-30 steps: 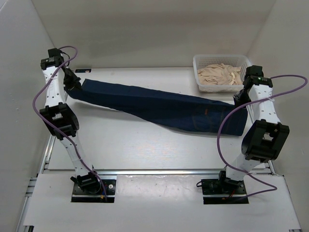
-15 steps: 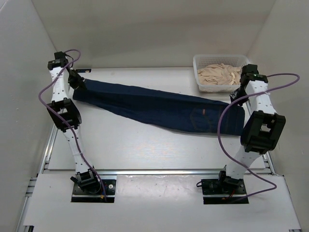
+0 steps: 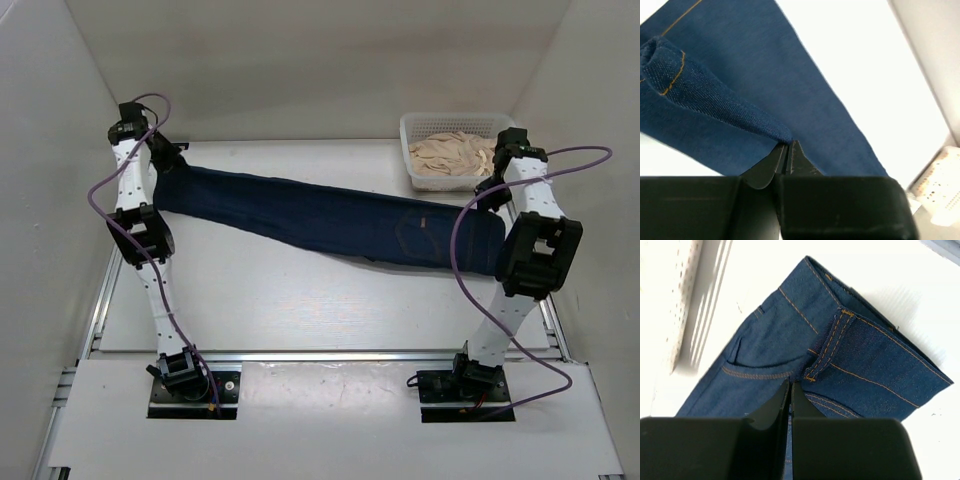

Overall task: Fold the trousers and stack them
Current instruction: Fold the trousers

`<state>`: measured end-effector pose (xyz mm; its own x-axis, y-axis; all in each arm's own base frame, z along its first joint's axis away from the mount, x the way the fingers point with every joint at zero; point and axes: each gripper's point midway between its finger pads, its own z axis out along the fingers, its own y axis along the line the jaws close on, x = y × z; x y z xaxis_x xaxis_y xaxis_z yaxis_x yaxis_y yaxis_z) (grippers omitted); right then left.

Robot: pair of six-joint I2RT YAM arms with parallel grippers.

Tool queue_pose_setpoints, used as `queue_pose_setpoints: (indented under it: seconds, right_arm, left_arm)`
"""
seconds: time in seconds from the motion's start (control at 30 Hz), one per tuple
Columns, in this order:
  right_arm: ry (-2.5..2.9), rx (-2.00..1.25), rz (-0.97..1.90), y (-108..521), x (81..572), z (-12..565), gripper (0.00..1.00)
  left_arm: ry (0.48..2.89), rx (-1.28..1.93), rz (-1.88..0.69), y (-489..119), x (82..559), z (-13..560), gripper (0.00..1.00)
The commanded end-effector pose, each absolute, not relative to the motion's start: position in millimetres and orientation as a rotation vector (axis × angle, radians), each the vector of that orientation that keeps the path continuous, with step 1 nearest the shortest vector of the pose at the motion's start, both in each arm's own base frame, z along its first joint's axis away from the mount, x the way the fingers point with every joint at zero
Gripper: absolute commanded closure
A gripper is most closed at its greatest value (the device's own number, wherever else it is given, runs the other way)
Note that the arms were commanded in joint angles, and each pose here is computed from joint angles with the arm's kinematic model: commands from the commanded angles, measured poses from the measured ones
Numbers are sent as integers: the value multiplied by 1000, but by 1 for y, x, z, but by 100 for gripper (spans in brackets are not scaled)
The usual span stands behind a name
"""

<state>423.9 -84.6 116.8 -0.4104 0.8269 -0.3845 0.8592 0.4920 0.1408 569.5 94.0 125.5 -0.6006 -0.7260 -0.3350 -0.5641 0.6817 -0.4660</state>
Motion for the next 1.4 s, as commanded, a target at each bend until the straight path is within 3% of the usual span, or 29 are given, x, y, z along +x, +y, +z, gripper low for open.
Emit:
queue_pose_setpoints:
  seconds: [0.0,0.03,0.07,0.13,0.17,0.2,0.23,0.27,0.3,0.4,0.5,0.53,0.57,0.6,0.63,0.67,0.7,0.73,0.83,0.87,1.0,1.17,1.33,1.37]
  right_arm:
    - [2084,1452,-452,-168,424,140,100]
    - [2076,1458,-413,-166,432,139,98]
    - [2118,1446,-328,-155,437,134,84]
    - [2099,1419,-249,-147,439,149,56]
    - [2095,1401,-231,-145,438,154,36]
    - [2098,1399,-216,-141,429,158,31]
    - [2095,1398,-215,-140,424,161,27]
    - [2104,1383,-220,-139,418,163,24]
    - [2120,1367,-228,-136,405,164,23]
    - [2185,1358,-243,-126,373,157,21]
    - [2262,1343,-261,-116,340,141,21]
    - [2289,1335,-249,-111,333,137,21]
    - [2303,1334,-221,-105,325,135,21]
    - [2363,1347,-198,-95,311,117,22]
    - [2385,1364,-166,-91,305,112,24]
    - [2429,1352,-70,-77,301,107,24]
    - [2458,1340,-28,-70,299,101,24]
    - [2488,1346,8,-62,291,94,24]
    - [2537,1316,92,-49,288,85,19]
    - [2532,1310,108,-51,290,86,17]
    - [2555,1358,307,-43,292,69,14]
    - [2558,1390,374,-45,300,53,14]
    - [2566,1438,359,-52,317,30,15]
    - [2555,1456,348,-54,319,25,21]
  left_arm:
    - [2118,-1009,-230,166,612,148,90]
    - [2110,-1000,-242,165,616,147,90]
    - [2084,-960,-293,154,627,156,90]
    - [2102,-953,-333,142,633,145,58]
    - [2091,-940,-348,141,635,148,41]
    - [2090,-944,-365,139,636,147,22]
    - [2076,-936,-366,139,636,157,11]
    - [2077,-936,-366,138,634,160,2]
    - [2089,-912,-353,138,630,163,0]
    - [2047,-855,-299,145,609,216,0]
    - [2120,-889,-267,159,578,201,0]
    - [2115,-885,-256,161,566,213,8]
    - [2154,-902,-246,162,553,204,24]
    - [2189,-917,-215,168,541,193,68]
    - [2242,-962,-177,168,526,175,81]
    - [2286,-973,-152,168,518,161,87]
    - [2333,-1004,-131,167,506,149,87]
    - [2368,-1027,-95,172,496,137,80]
    - [2467,-1064,-79,170,484,104,56]
    - [2498,-1078,-79,170,483,87,43]
    - [2560,-1081,-130,161,493,52,36]
    - [2536,-1100,-145,158,516,39,12]
    - [2548,-1101,-186,153,531,16,11]
    - [2533,-1106,-204,152,536,18,21]
